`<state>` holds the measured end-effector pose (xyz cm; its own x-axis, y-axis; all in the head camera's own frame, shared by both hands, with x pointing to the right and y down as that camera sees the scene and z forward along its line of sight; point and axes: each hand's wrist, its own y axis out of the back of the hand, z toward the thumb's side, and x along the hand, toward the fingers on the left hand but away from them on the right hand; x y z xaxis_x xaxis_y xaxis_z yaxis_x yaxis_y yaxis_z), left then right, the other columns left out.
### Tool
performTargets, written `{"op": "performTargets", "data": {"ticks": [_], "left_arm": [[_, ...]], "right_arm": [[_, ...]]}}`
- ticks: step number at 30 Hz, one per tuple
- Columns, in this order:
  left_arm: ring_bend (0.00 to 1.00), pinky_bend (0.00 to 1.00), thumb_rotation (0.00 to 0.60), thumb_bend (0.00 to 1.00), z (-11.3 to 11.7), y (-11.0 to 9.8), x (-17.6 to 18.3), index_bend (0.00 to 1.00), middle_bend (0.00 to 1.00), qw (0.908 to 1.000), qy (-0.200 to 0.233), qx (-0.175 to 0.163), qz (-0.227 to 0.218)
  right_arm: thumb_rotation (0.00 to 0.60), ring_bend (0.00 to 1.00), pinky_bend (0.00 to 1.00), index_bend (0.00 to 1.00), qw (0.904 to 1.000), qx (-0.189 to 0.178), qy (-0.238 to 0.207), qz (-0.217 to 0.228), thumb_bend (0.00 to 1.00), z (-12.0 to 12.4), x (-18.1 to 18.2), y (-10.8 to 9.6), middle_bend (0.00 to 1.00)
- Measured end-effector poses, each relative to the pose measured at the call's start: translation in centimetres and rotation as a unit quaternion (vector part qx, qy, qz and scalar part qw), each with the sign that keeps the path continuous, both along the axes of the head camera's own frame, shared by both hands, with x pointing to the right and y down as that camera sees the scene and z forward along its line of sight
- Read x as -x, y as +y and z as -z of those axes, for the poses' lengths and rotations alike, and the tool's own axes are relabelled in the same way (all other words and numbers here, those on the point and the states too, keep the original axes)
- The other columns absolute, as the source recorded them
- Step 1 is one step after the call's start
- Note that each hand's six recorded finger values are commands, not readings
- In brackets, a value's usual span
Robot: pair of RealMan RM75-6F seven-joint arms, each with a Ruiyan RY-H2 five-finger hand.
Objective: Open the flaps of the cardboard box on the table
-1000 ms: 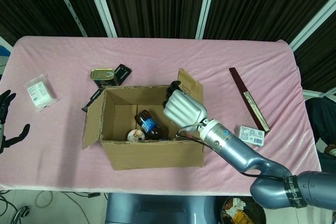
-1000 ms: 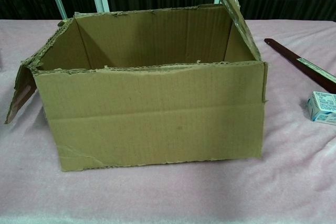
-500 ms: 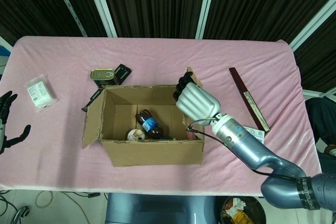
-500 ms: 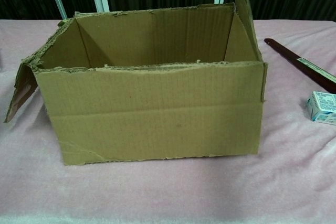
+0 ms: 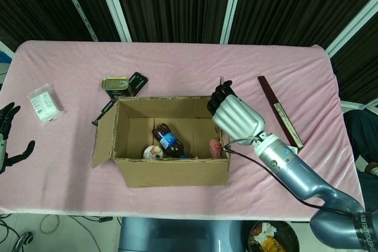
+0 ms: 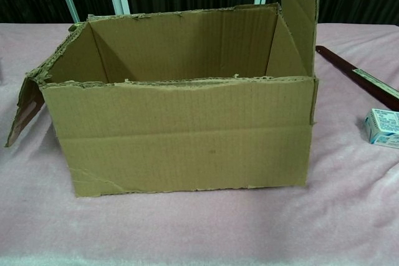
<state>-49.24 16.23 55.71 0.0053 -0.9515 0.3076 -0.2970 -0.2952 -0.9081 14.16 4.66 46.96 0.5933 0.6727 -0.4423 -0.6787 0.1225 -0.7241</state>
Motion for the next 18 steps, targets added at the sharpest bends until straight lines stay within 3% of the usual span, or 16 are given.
{"op": "performTargets", "data": {"ticks": [18], "left_arm": [[0.0, 0.02, 0.6, 0.31, 0.1, 0.0, -0.2, 0.04, 0.01, 1.0, 0.0, -0.004, -0.004]], "right_arm": [[0.6, 0.21, 0.27, 0.21, 0.9974, -0.019, 0.045, -0.052, 0.26, 1.8, -6.6, 0.1, 0.26]]}}
